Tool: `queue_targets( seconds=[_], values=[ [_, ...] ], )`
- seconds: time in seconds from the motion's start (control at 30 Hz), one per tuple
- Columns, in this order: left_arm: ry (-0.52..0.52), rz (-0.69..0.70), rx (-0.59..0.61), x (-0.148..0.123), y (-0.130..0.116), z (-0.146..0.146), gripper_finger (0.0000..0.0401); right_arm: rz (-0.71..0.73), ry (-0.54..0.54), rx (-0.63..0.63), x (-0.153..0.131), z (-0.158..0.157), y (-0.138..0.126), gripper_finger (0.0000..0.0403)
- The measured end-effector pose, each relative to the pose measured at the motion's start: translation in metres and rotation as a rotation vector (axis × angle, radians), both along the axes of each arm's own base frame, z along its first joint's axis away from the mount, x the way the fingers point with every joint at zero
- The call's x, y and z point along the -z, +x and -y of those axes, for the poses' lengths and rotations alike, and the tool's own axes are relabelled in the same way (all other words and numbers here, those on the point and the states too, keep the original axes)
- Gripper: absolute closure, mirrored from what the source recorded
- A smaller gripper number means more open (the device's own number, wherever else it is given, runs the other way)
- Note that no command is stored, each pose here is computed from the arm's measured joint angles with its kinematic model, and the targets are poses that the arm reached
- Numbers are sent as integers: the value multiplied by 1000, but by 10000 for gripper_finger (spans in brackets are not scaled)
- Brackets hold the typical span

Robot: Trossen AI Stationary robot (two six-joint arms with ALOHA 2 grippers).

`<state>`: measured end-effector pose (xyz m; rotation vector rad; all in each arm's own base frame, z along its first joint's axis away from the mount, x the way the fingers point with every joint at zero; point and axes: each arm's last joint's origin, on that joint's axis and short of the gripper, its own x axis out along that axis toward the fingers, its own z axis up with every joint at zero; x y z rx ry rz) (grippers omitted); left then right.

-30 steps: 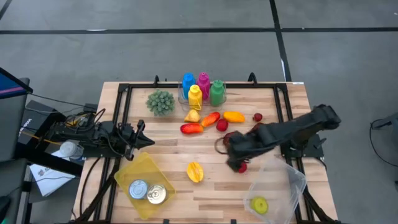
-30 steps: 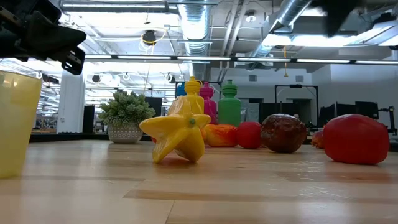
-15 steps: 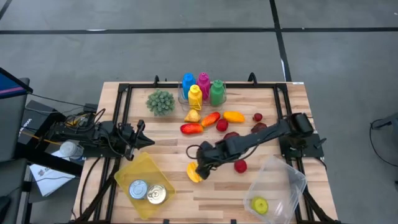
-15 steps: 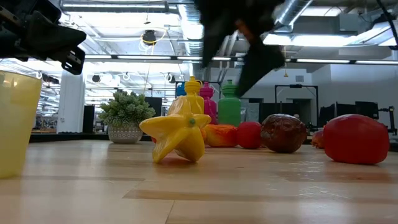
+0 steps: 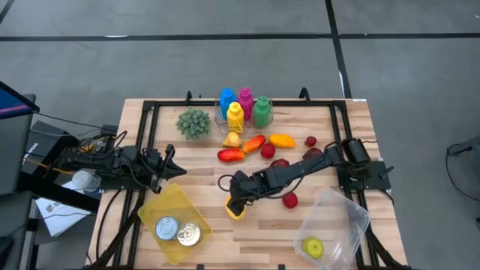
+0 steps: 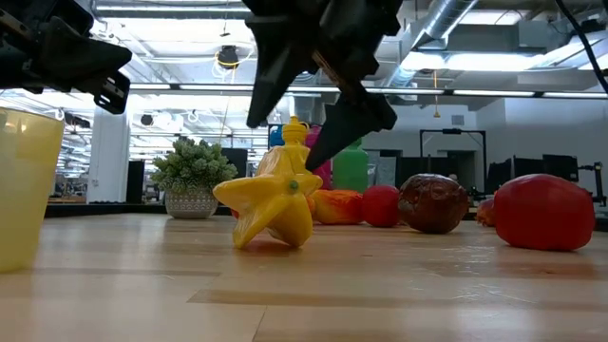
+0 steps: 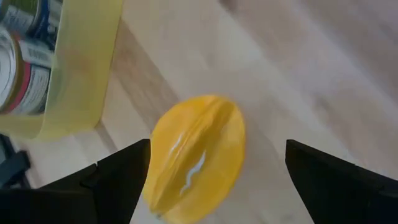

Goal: Pick & Place Food Item
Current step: Put the yellow starfruit into the white bin

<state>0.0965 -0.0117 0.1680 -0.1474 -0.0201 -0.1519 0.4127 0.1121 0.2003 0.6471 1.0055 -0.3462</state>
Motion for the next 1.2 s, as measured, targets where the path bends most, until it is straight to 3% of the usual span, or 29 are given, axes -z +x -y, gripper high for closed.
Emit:
queue_targets(
  seconds=[0.47, 0.8, 0.97, 1.2],
  values=[
    [0, 0, 0, 0, 0, 0, 401, 39, -89, 19, -1, -17, -5, 42],
    [1, -5, 0, 0, 0, 0, 401, 9, -113, -15, 26, -29, 5, 58],
    [1, -2, -7, 0, 0, -1, 401, -35, -111, 6, 28, -29, 3, 144],
    [0, 4, -37, 0, 1, -3, 401, -68, -81, -11, 27, -28, 1, 338]
  ],
)
